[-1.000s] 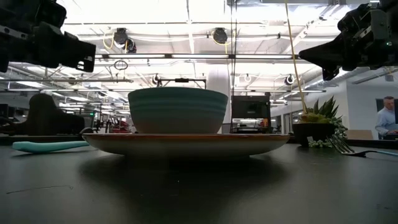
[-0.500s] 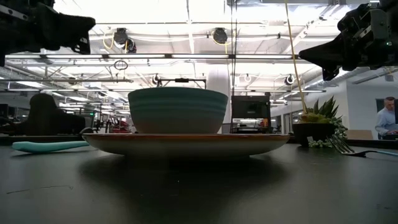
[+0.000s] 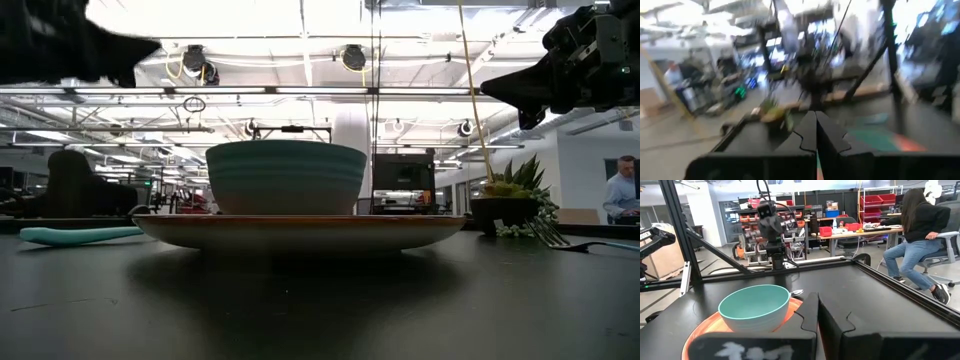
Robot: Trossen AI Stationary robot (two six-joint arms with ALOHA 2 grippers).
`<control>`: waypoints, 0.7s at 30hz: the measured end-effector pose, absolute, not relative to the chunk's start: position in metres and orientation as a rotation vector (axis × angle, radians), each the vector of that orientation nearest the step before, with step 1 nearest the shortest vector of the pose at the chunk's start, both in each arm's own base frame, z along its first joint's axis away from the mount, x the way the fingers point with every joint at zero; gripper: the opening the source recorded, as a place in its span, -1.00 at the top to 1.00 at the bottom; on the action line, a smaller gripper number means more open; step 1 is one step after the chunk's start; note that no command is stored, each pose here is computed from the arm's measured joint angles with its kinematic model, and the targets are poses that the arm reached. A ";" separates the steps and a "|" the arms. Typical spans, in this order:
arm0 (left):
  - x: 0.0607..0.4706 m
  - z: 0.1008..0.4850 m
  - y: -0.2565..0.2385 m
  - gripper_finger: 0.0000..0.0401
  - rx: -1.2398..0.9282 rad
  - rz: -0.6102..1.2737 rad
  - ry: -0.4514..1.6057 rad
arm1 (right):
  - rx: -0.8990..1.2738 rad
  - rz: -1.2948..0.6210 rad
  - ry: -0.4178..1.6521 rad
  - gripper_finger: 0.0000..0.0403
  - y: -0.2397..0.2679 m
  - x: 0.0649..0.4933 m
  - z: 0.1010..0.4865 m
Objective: Set table place
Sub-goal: Put the blue fork on the orange plate to the right of the green bowl
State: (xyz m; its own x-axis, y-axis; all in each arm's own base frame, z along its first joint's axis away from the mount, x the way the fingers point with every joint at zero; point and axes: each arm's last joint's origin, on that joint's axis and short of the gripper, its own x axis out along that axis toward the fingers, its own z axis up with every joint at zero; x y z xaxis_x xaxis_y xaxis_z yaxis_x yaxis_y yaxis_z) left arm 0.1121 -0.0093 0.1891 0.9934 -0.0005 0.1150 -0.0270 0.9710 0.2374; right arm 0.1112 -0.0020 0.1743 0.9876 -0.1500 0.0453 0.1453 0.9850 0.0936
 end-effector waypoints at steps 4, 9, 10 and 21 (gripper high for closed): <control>0.113 0.179 -0.009 0.99 0.283 0.014 -0.013 | 0.090 -0.149 -0.048 1.00 -0.002 0.112 0.174; 0.112 0.182 -0.010 0.99 0.267 -0.033 0.077 | 0.088 -0.150 -0.027 1.00 -0.002 0.113 0.172; 0.111 0.182 -0.009 0.99 0.270 -0.019 0.101 | 0.087 -0.150 -0.021 1.00 -0.002 0.113 0.171; 0.111 0.186 -0.008 0.99 0.271 0.026 0.112 | 0.082 -0.152 0.028 1.00 -0.002 0.117 0.167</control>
State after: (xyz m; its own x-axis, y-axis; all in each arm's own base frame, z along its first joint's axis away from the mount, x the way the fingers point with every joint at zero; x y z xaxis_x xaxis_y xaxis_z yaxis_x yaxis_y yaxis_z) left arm 0.1109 -0.0079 0.1859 0.9935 0.0403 -0.1067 -0.0103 0.9633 0.2682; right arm 0.1166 -0.0019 0.1667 0.9881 -0.1501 -0.0337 0.1524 0.9851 0.0794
